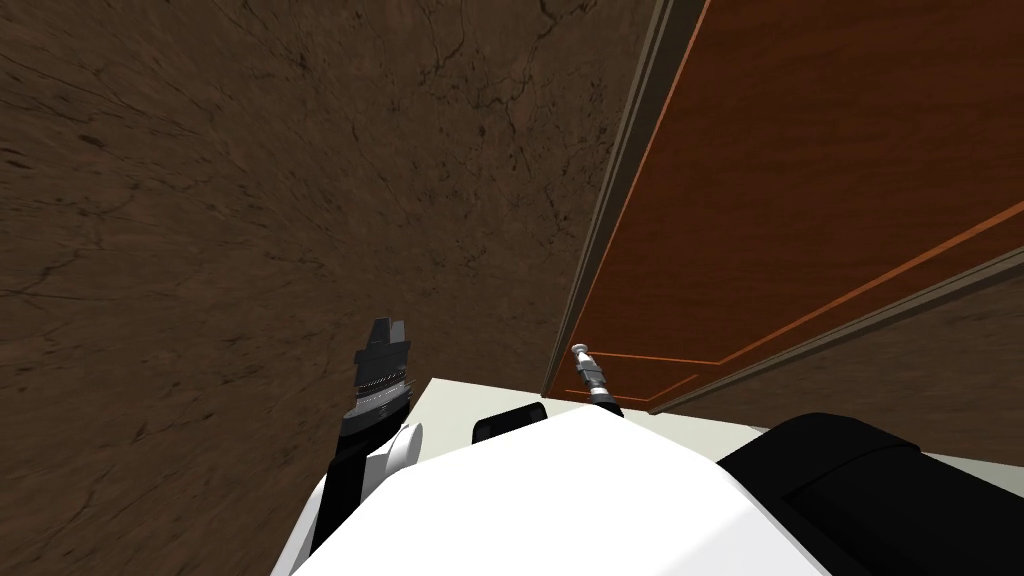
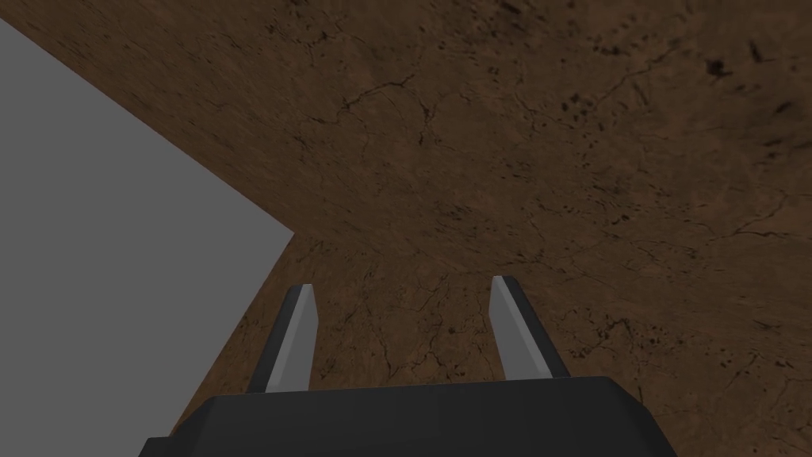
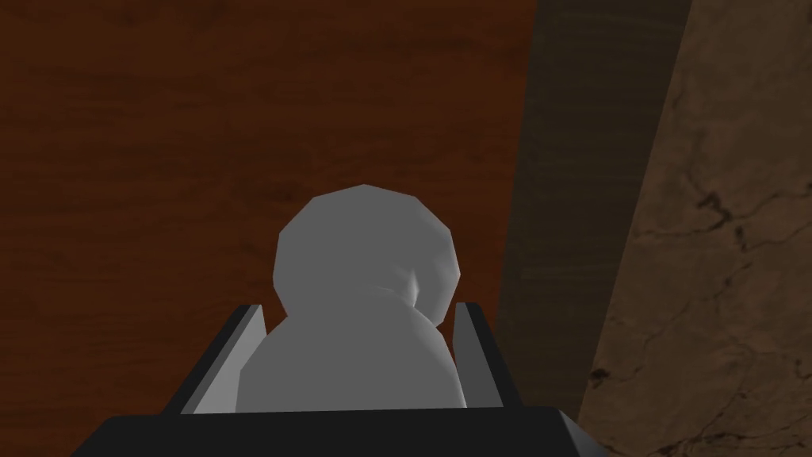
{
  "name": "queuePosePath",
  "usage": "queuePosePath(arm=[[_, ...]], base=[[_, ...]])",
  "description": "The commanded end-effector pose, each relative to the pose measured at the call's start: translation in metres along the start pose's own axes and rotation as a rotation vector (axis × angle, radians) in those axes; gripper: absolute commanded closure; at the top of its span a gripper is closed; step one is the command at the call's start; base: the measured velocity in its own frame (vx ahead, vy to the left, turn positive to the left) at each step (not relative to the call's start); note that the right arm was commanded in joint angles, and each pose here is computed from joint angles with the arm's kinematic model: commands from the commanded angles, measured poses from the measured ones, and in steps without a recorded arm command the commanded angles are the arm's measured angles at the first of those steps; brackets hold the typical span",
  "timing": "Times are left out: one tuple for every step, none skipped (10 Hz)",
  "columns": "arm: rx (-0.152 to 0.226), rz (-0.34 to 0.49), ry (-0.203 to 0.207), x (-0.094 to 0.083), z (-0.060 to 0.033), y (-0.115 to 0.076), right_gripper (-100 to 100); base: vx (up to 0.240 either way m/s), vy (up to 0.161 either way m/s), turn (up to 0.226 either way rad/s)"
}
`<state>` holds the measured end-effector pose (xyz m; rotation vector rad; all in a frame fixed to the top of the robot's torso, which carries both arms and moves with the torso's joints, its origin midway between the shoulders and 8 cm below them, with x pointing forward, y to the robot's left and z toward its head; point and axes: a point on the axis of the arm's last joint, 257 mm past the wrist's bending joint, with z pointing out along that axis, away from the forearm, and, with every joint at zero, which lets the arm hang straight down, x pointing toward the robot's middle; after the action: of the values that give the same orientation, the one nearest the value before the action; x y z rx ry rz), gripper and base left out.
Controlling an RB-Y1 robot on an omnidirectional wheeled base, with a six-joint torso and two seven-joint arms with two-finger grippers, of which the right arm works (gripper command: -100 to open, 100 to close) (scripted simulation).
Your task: Pull the door open
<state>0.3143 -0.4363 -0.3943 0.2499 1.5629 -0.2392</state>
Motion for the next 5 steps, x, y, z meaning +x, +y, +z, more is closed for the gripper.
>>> queuePosePath(arm=[[-0.002,0.003,-0.004,-0.0009,0.0004,0.0018,100],[0.0,0.031,0.0,0.0001,-0.0001,-0.0001,100],[0.0,0.043,0.0,0.0001,0.0,-0.0001,100],[0.0,0.068,0.0,0.0,0.0001,-0.0002,100],[0.0,0.092,-0.001,-0.0001,0.0002,-0.0002,100]], base=[[0.0,0.0,0.0],[-0.008,-0.004,0.013],[-0.011,-0.006,0.014],[-0.016,-0.003,0.015],[-0.02,-0.002,0.017]])
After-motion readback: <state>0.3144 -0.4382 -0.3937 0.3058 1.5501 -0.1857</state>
